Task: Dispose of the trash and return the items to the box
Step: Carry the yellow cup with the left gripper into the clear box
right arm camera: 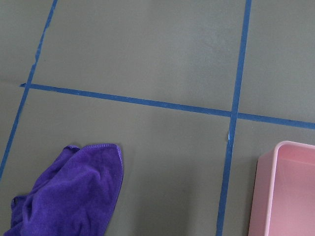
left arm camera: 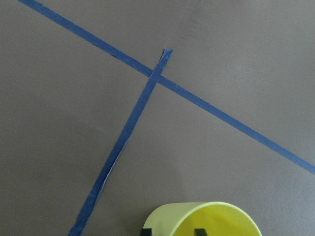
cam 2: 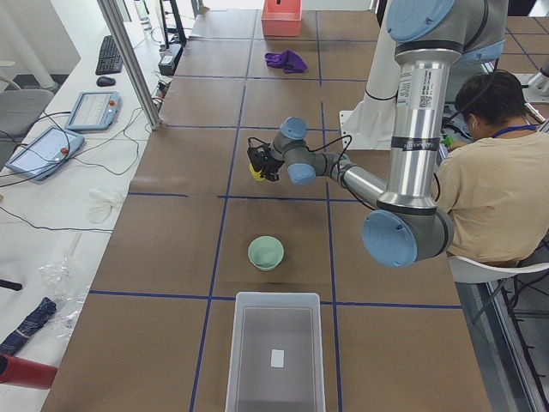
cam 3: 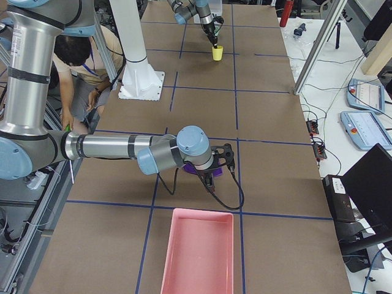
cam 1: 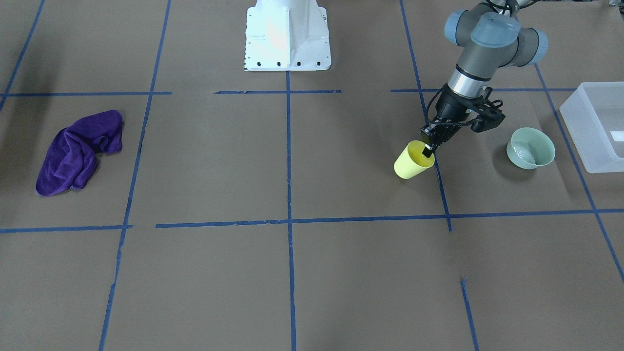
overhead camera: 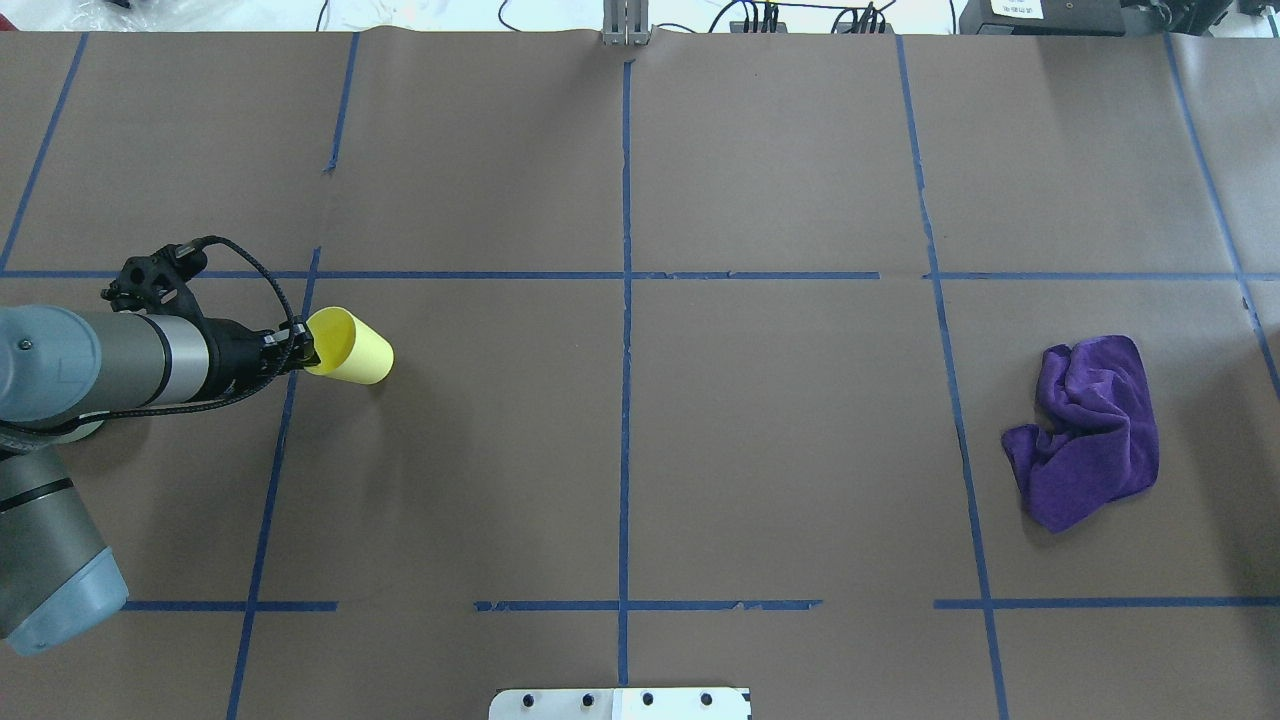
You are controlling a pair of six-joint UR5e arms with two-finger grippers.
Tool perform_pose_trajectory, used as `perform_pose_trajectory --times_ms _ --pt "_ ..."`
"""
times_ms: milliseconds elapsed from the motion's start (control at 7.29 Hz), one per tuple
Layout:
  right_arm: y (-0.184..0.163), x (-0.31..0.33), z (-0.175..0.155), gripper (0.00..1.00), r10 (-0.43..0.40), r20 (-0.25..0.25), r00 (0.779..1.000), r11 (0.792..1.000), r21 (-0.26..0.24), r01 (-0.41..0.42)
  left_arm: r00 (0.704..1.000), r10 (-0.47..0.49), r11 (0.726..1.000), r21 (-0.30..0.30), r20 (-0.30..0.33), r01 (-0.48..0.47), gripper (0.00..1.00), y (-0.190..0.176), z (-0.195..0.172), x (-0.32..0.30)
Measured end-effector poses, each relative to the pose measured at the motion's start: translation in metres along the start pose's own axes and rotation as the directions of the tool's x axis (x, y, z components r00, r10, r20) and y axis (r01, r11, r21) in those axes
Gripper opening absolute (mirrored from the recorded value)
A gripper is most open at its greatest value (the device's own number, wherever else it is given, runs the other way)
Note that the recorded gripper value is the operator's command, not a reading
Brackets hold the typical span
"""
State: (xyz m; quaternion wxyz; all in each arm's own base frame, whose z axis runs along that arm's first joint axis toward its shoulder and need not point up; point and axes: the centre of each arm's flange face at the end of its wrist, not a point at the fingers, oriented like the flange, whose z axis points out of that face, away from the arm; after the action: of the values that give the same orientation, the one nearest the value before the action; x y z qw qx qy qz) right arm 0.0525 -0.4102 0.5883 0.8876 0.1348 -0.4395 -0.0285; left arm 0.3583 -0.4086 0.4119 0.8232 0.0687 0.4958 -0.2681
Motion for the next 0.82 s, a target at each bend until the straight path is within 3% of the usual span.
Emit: perform_pose_trajectory --times_ms 412,549,824 --pt "0.002 0.0 0.0 1.0 0.001 0.0 1.0 1.0 -0.002 -0.001 0.978 0.205 0.979 -0.01 0.042 -0.205 0.0 -0.045 -0.075 -0.001" --pt "0.002 0.0 0.0 1.0 0.001 0.0 1.0 1.0 -0.002 -0.001 0.951 0.302 0.953 -0.013 0.062 -0.301 0.0 -0.078 -0.108 -0.018" --pt "0.002 0.0 0.0 1.0 0.001 0.0 1.0 1.0 -0.002 0.0 0.85 0.513 0.857 -0.027 0.121 -0.514 0.0 -0.146 -0.169 -0.093"
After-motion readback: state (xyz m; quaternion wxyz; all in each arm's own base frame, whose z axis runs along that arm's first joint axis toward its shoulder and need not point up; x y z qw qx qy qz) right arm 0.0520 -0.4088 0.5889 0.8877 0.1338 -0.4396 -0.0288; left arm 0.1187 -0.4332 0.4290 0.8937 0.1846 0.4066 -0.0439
